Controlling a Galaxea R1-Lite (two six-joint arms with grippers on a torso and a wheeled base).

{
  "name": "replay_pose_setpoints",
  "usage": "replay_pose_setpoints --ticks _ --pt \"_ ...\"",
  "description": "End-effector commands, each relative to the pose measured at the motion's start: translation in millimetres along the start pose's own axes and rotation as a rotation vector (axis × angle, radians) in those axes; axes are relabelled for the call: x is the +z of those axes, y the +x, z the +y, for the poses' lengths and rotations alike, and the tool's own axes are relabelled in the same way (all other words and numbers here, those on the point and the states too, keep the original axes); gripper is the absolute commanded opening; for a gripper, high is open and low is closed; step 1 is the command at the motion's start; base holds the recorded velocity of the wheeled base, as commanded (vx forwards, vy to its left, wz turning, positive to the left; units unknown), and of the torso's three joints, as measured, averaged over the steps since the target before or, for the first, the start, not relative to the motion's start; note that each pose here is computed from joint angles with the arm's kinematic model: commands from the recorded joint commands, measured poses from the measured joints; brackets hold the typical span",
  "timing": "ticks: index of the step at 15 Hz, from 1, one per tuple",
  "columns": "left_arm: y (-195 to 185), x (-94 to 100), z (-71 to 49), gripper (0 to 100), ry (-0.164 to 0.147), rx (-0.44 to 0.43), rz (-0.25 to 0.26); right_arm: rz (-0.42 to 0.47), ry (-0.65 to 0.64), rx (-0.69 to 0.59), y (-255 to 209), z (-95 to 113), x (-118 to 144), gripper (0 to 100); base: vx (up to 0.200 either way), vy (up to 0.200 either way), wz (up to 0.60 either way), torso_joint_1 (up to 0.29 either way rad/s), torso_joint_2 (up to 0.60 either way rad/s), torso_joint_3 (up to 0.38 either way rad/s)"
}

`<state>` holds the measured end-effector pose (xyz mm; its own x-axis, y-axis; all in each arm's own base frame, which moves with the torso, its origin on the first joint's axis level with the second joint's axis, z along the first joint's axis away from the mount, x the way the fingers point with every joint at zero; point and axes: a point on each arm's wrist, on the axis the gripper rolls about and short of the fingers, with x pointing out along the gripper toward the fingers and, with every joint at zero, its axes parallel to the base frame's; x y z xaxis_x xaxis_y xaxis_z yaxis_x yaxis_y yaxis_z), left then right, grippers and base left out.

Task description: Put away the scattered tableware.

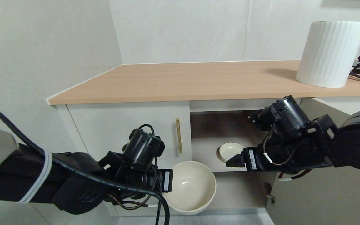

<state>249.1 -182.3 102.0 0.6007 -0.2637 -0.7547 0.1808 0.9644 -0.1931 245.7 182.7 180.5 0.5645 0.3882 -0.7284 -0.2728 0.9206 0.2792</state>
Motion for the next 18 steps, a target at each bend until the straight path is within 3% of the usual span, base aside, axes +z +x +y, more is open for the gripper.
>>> replay_pose_setpoints --ticks 1,5,9,18 --pt "16 -10.8 -1.5 0 0.014 0.02 0.053 -0.03 -0.025 0.045 -20 10 -3 100 0.0 0.0 0.0 0.0 0.0 0.0" --pt "13 -12.8 -7.0 0 0.027 0.009 0.049 0.061 -0.078 0.037 4 24 -21 100 0.0 0.0 0.0 0.0 0.0 0.0" --pt "-9 -13.2 -15.7 0 0.046 -0.038 0.01 0.136 -0.096 -0.016 39 30 -34 100 0.0 0.0 0.0 0.0 0.0 0.0" --pt "-19 -16.1 -21.4 0 0.066 -0.045 -0.011 0.136 -0.072 -0.017 55 33 -37 100 0.0 0.0 0.0 0.0 0.0 0.0"
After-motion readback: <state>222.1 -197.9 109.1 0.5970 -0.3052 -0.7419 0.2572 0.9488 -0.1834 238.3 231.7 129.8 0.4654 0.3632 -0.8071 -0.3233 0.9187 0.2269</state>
